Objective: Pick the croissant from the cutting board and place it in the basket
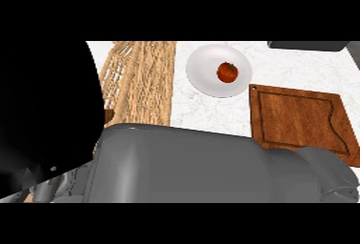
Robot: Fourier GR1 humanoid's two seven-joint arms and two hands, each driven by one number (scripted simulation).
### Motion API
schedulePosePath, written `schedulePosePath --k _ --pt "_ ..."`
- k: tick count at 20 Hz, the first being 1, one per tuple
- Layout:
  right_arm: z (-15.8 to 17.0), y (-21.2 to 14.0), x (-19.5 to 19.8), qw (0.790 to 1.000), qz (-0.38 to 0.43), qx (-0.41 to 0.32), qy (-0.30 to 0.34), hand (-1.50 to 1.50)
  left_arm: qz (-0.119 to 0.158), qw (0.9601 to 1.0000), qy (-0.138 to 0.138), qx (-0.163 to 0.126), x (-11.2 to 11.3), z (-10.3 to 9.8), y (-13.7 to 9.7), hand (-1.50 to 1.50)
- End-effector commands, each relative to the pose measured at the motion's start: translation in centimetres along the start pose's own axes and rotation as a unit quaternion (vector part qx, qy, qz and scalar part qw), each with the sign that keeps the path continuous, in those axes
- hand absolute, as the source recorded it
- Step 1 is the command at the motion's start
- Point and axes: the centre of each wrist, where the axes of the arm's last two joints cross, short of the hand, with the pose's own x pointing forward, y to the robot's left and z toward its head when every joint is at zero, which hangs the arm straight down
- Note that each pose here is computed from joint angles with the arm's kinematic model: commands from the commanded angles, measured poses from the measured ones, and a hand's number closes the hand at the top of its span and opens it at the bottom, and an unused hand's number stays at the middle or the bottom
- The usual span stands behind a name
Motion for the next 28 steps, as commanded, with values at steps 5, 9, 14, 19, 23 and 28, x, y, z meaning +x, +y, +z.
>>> schedulePosePath --k 5,9,14,19,23,28 --pt "-4.2 -0.6 4.4 0.978 0.174 -0.019 0.115 1.5 0.004 0.9988 0.048 -0.011 -2.4 0.5 -1.1 0.0" --pt "-6.3 -1.1 4.5 0.97 0.184 -0.009 0.158 1.5 0.016 0.9985 0.052 -0.006 -2.7 1.1 -1.4 0.0" --pt "-8.9 -1.2 2.8 0.96 0.212 -0.014 0.182 1.5 0.016 0.9985 0.052 -0.001 -2.2 1.2 -0.8 0.0" --pt "-9.8 -1.7 1.0 0.97 0.198 0.016 0.141 1.5 0.017 0.9984 0.053 0.01 -4.4 1.2 -1.8 0.0" --pt "-10.1 0.1 -1.7 0.972 0.19 0.041 0.135 1.5 0.019 0.9986 0.049 0.011 -4.3 1.4 -0.7 0.0" --pt "-10.4 1.9 -5.6 0.965 0.207 0.061 0.147 1.5 0.024 0.9986 0.048 -0.001 -4.0 1.6 -1.9 0.0"
